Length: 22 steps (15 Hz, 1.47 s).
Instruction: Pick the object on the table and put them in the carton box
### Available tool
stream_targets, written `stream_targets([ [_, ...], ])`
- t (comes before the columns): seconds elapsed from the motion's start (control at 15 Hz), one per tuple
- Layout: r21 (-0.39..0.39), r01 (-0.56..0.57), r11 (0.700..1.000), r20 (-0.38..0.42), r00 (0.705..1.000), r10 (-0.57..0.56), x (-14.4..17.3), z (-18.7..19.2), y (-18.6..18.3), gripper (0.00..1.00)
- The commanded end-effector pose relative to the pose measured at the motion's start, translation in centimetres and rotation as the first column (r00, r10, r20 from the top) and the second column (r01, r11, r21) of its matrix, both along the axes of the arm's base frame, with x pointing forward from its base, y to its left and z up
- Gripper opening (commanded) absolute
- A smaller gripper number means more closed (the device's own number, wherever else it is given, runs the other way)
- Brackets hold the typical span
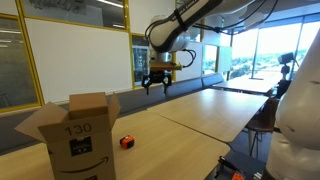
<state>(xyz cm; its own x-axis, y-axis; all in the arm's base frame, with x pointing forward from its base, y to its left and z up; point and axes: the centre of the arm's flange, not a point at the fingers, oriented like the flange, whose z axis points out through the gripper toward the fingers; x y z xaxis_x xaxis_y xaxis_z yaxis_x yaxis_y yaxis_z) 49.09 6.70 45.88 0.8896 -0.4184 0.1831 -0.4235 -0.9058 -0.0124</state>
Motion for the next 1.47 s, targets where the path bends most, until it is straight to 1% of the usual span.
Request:
stream_targets([
  [0.0, 0.017, 0.007, 1.0, -0.046, 0.999, -0.006, 0.6, -4.6, -2.6, 1.0],
  [0.13, 0.015, -0.036, 0.999, -0.079, 0.996, 0.037, 1.5, -6.7, -3.0, 1.0],
  [0.27, 0.012, -0.117, 0.993, -0.097, 0.988, 0.117, 3.2, -8.6, -2.9, 1.0],
  [0.33, 0.01, -0.149, 0.989, -0.094, 0.984, 0.149, 3.7, -9.5, -2.7, 1.0],
  [0.6, 0.02, -0.244, 0.97, -0.034, 0.969, 0.245, 6.3, -12.7, -2.0, 1.0],
  [0.73, 0.024, -0.312, 0.95, -0.015, 0.95, 0.312, 7.7, -14.1, -1.4, 1.0],
  [0.87, 0.03, -0.396, 0.918, -0.009, 0.918, 0.396, 9.2, -15.3, -0.7, 1.0],
  [1.07, 0.04, -0.528, 0.849, -0.023, 0.849, 0.529, 11.4, -17.2, 1.0, 1.0],
  [1.33, 0.052, -0.647, 0.76, -0.022, 0.761, 0.649, 14.0, -19.5, 3.5, 1.0],
  [1.4, 0.051, -0.668, 0.742, -0.017, 0.742, 0.67, 14.4, -20.0, 4.0, 1.0],
])
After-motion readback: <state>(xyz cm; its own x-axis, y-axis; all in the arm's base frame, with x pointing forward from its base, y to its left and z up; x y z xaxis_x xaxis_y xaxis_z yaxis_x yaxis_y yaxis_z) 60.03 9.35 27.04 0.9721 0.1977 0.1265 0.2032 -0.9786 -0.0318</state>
